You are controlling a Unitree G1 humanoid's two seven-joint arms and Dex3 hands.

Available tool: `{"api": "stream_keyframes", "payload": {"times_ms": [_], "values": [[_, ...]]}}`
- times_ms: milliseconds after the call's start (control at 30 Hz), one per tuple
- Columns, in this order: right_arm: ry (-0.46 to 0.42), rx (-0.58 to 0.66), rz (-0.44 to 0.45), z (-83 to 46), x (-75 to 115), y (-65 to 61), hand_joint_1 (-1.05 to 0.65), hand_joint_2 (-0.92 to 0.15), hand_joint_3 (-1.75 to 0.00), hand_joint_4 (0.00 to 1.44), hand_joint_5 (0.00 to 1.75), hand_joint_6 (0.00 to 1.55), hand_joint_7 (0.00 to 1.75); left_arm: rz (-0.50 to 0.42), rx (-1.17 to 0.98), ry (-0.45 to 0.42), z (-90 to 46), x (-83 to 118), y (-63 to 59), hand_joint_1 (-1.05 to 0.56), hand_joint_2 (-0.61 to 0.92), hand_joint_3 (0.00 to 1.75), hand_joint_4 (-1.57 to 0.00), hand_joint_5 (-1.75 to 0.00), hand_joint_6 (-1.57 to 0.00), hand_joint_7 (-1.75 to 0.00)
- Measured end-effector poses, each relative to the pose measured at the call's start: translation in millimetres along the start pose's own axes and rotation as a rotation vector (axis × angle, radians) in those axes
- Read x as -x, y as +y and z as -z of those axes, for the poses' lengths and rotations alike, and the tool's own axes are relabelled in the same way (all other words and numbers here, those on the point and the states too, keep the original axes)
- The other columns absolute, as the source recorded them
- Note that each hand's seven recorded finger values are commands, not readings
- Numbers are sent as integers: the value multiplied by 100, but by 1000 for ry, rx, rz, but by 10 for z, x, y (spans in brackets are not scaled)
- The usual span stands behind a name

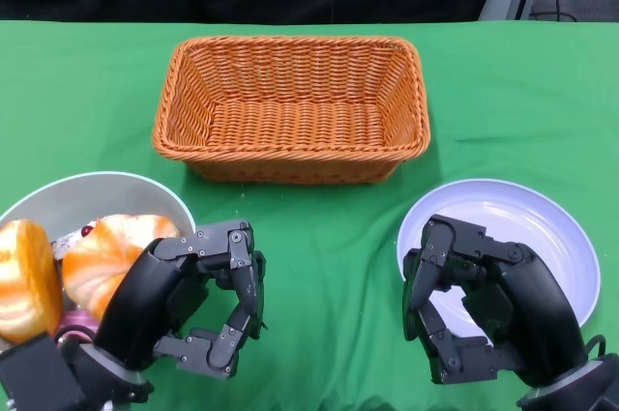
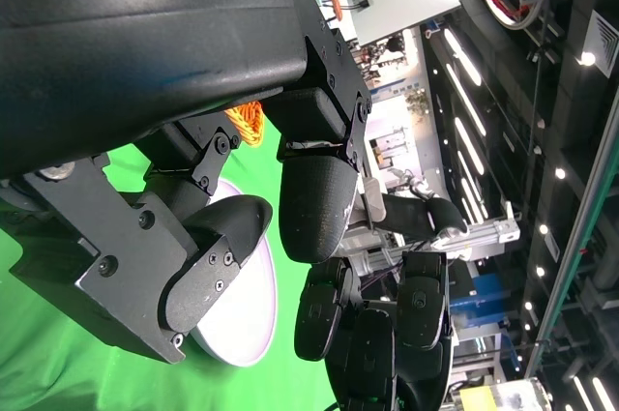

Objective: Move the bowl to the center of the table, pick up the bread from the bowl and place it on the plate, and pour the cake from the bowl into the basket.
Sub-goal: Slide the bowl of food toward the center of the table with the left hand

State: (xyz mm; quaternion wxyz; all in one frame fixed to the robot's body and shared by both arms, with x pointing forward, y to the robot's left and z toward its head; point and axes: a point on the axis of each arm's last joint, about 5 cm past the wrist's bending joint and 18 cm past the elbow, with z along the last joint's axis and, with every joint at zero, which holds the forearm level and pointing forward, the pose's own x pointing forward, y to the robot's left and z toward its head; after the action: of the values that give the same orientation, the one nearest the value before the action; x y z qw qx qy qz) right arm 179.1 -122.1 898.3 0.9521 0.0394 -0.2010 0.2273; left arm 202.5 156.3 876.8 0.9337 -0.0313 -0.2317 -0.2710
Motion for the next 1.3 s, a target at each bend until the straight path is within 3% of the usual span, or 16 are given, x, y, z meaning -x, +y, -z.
{"api": "stream_keyframes", "payload": {"times_ms": [1100,1200,1300], "values": [[-11,18,-6,-79,-28,-1,-8,-43,-139,86,175,67,166,2,38,16,-22,-36,1,-8,34,155,-91,-175,-76,-172],[-13,19,-5,-84,-29,0,-8,-43,-139,86,175,68,166,-1,45,15,-23,-33,7,-4,35,155,-90,-175,-76,-168],[-12,22,-3,-84,-29,1,-9,-42,-139,86,175,68,166,24,39,1,-53,-30,42,0,38,149,-88,-171,-81,-154]]}}
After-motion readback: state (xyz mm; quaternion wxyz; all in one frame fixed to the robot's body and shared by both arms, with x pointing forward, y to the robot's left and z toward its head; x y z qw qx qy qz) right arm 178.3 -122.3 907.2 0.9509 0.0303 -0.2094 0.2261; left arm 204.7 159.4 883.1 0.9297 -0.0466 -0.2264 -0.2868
